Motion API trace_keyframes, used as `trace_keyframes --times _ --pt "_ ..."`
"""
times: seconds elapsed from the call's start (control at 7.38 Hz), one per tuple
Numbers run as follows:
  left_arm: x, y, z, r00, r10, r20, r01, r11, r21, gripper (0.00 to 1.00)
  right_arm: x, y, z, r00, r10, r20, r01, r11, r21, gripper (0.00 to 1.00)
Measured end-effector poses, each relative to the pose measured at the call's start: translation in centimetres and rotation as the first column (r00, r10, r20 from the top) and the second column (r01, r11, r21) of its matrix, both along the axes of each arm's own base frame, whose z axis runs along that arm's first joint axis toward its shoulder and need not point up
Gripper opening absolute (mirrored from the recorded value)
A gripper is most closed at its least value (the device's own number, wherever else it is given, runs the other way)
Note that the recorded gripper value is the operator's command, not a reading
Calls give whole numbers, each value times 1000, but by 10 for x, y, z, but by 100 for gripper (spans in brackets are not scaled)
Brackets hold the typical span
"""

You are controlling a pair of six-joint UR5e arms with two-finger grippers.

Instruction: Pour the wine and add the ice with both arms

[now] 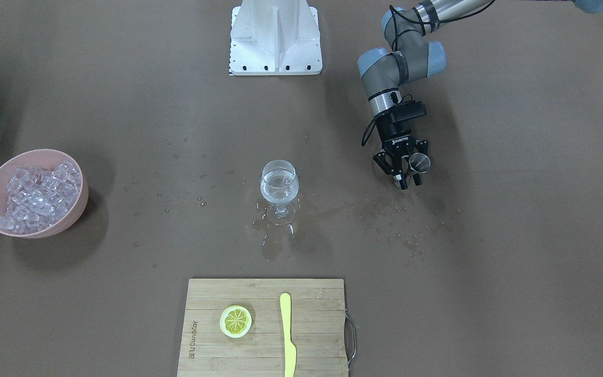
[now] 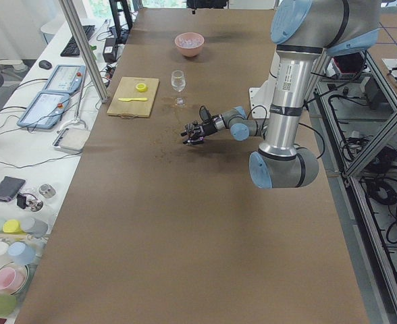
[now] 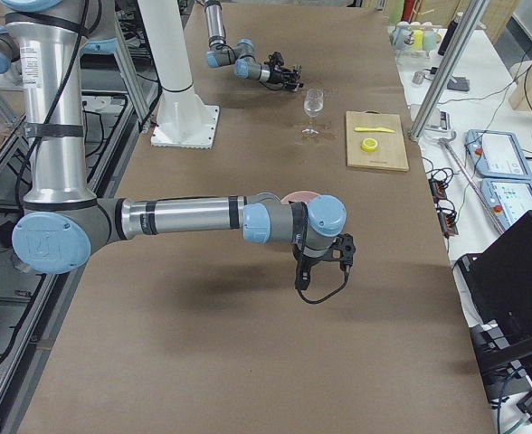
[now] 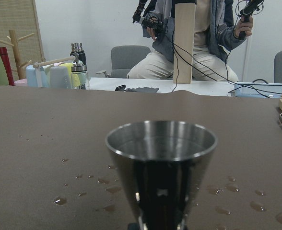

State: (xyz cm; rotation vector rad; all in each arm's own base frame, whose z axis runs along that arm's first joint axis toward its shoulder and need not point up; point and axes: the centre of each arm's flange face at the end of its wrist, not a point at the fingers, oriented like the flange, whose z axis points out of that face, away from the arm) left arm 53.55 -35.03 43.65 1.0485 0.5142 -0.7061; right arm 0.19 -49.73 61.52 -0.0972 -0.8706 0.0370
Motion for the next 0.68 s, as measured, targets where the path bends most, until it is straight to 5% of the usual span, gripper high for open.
trace_keyframes --times 0.68 --pt "-15 3 -15 999 2 -33 -2 1000 5 98 0 0 1 1000 -1 -1 1 1000 -2 100"
